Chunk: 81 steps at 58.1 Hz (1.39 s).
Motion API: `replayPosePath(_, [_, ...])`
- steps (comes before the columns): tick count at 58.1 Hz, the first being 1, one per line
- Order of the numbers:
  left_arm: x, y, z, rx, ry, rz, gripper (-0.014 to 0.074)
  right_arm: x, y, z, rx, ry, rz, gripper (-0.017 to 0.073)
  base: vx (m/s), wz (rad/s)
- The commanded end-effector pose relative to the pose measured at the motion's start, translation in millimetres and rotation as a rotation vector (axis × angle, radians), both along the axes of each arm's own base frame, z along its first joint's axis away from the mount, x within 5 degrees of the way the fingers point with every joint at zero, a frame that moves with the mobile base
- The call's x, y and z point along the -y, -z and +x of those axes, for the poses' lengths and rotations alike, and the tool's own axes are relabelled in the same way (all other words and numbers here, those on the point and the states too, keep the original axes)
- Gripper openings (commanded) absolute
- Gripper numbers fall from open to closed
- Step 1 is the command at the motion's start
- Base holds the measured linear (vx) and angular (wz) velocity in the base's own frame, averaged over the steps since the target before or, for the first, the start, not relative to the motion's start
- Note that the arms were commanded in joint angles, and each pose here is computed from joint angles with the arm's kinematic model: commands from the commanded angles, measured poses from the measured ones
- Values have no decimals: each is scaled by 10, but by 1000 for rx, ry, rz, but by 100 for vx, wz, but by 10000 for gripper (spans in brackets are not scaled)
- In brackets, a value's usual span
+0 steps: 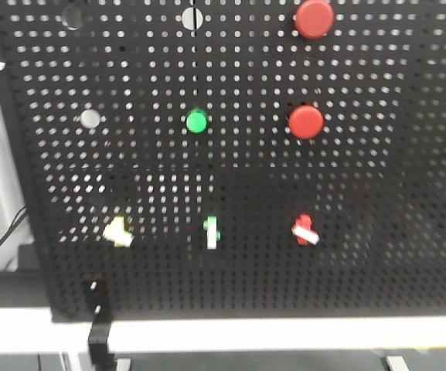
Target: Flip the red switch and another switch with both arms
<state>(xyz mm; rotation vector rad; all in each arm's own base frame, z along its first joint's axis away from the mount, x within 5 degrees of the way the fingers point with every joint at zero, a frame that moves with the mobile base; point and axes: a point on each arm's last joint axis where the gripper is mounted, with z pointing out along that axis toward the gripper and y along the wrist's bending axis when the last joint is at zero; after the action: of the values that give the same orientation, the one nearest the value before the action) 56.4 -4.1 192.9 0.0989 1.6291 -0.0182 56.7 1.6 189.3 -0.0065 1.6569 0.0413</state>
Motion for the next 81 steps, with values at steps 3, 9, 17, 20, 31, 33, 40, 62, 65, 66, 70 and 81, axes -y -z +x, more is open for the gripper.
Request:
replayPosePath(3, [0, -7, 4, 61, -2, -11, 2, 2, -52, 17, 63, 4, -5, -6, 23, 0])
replayPosePath(9, [0, -7, 4, 61, -2, -11, 2, 2, -52, 17, 63, 4, -5, -6, 20, 1])
replayPosePath(17, [0, -7, 4, 61, -2, -11, 2, 2, -52, 17, 63, 4, -5, -6, 16, 1])
replayPosePath(20, [0, -7, 4, 61, -2, -11, 2, 2, -52, 17, 63, 4, -5, -6, 13, 1])
replayPosePath(31, [0, -7, 4, 61, -2, -11, 2, 2, -52, 17, 63, 4, -5, -6, 9, 1])
replayPosePath(33, [0, -7, 4, 61, -2, -11, 2, 2, -52, 17, 63, 4, -5, -6, 7, 1])
replayPosePath(40, [0, -7, 4, 61, -2, -11, 2, 2, -52, 17, 63, 4, -5, -6, 7, 1])
replayPosePath(62, [0, -7, 4, 61, -2, -11, 2, 2, -52, 17, 63, 4, -5, -6, 4, 1])
replayPosePath(65, [0, -7, 4, 61, -2, -11, 2, 2, -52, 17, 63, 4, -5, -6, 0, 0])
replayPosePath(66, [0, -7, 4, 61, -2, -11, 2, 2, -52, 17, 63, 4, -5, -6, 0, 0])
replayPosePath(70, [0, -7, 4, 61, -2, -11, 2, 2, -52, 17, 63, 4, -5, -6, 0, 0])
replayPosePath(81, [0, -7, 4, 61, -2, -11, 2, 2, -52, 17, 63, 4, -5, -6, 0, 0])
